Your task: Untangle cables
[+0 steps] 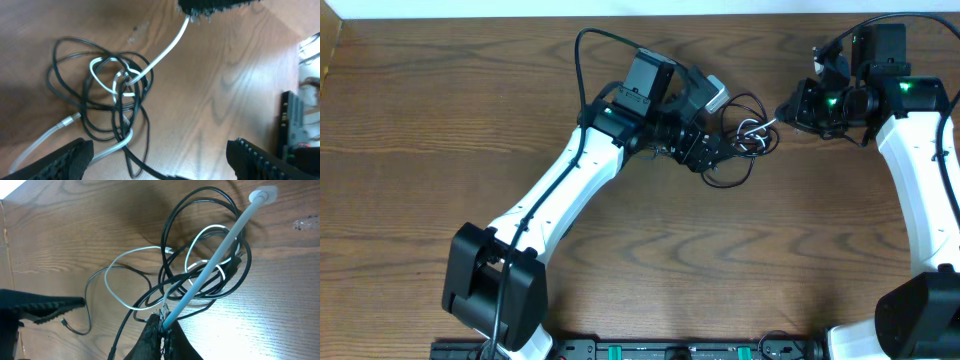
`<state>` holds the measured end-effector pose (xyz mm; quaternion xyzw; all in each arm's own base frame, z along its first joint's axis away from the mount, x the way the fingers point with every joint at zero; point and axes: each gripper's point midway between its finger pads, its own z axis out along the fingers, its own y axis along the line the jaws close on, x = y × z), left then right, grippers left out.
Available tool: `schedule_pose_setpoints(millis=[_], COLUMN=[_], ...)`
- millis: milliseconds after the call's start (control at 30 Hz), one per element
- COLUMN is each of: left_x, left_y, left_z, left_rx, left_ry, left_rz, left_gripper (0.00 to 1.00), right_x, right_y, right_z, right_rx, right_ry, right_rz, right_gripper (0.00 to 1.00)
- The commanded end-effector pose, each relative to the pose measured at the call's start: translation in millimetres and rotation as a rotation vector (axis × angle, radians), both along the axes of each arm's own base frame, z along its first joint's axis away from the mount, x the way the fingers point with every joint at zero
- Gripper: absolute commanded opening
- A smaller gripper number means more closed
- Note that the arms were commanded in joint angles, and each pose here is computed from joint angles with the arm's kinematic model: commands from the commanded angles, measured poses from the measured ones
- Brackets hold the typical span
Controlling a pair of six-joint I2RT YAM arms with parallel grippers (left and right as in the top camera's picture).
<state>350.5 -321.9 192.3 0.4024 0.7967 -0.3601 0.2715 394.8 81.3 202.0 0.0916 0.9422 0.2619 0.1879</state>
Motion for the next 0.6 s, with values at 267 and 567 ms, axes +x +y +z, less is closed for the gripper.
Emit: schedule_pose_setpoints(millis=[267, 567], left_x=[20, 30], left_y=[-36, -41], left_z=[-77, -102], left_rx=[0.137, 0.139], left_ry=[-0.082, -0.051], left_rz=[-0.028, 0.009], left_gripper=[0.86, 0.55], right_x=[-1, -1], right_y=[-3, -3], right_z=[15, 15], right_rx=[-0.016, -0.016], right_ry=[-0.045, -0.045], right_rz=[0.013, 0.013], right_gripper=[0.01, 0.01])
